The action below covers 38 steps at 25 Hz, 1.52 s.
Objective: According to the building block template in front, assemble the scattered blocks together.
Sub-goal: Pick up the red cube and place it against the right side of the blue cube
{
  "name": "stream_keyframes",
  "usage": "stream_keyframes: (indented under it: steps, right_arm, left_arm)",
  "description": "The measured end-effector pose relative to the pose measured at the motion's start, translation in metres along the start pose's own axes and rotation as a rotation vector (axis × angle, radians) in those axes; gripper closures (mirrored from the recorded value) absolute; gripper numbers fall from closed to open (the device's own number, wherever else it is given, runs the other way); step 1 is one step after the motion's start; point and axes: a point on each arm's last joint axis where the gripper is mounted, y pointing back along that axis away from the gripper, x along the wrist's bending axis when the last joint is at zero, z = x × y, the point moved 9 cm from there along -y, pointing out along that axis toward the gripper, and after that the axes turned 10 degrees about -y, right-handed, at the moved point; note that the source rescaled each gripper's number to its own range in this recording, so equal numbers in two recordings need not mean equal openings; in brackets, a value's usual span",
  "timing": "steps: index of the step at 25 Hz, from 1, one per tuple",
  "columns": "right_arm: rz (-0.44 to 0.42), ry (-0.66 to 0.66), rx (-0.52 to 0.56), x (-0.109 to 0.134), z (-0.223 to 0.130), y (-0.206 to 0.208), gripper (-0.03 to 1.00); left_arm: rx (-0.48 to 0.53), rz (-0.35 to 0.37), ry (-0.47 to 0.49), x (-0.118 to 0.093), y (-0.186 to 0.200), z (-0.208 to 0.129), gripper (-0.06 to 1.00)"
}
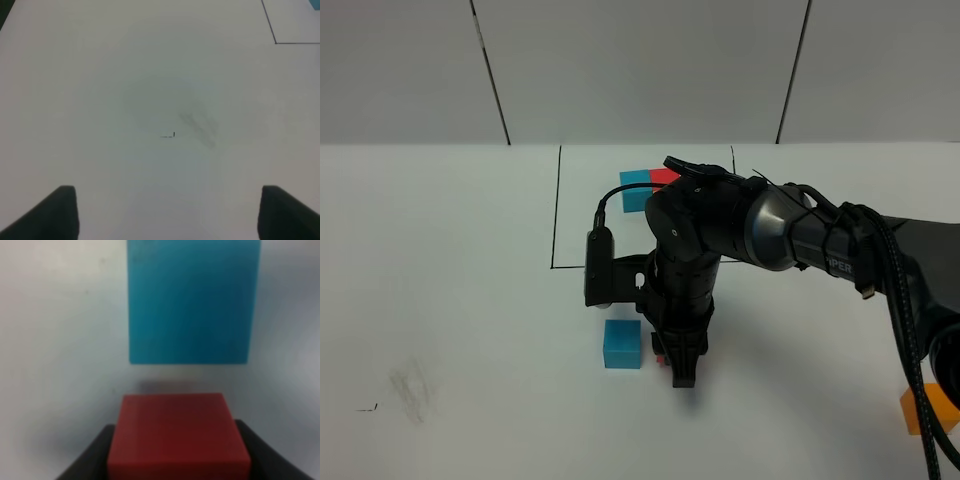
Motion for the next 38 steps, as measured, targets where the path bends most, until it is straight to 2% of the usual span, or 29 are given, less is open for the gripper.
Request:
stream_keyframes:
  steps: [16, 28, 38]
  right_arm:
    - [0.019, 0.064, 0.019, -0.006, 0.008, -0.004, 0.97]
    - [0.026, -0.023, 0.029, -0.004, 0.006, -0.004, 0.97]
    - [0.040, -0.031, 0.045, -0.002, 0.004, -0.015, 0.97]
  left_arm:
    - [0.000, 0.000, 0.000, 0.000, 0.000, 0.000, 0.10]
    - [0.000, 0.000, 0.000, 0.000, 0.000, 0.000, 0.10]
    - [0.000, 0.000, 0.000, 0.000, 0.000, 0.000, 0.10]
